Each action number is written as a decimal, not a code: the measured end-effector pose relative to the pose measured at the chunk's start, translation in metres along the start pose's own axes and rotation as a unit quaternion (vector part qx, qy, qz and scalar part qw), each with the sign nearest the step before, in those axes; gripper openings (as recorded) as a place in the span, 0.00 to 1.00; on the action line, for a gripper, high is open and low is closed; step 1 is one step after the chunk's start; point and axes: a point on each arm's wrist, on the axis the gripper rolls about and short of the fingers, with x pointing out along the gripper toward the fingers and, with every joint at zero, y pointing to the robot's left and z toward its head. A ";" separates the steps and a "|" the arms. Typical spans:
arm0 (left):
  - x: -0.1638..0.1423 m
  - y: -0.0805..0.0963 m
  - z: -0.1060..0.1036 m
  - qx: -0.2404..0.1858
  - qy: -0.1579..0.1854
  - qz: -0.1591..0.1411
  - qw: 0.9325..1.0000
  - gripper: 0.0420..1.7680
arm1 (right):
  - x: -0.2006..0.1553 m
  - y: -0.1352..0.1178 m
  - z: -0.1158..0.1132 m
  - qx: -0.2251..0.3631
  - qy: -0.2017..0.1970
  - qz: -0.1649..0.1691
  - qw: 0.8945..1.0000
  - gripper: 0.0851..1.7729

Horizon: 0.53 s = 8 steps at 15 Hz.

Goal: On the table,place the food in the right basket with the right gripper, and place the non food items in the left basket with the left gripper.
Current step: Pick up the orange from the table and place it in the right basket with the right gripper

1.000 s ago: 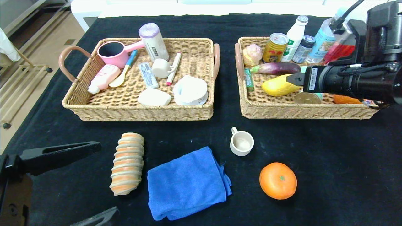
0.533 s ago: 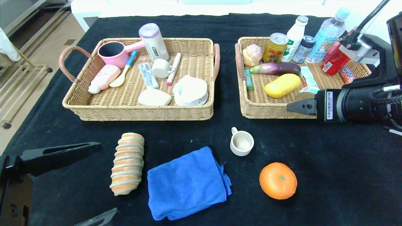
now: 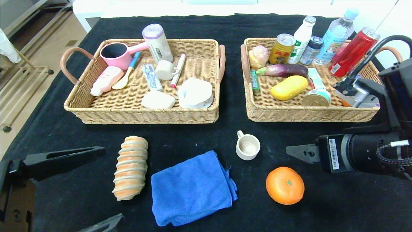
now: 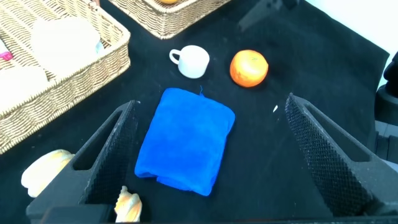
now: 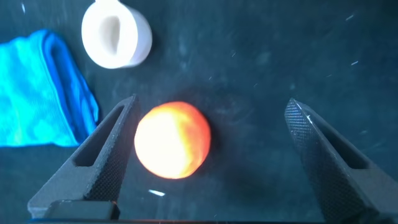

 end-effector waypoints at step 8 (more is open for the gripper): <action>0.001 0.000 0.000 0.004 0.001 0.001 1.000 0.97 | 0.016 0.022 -0.025 -0.047 0.069 -0.007 0.996 0.96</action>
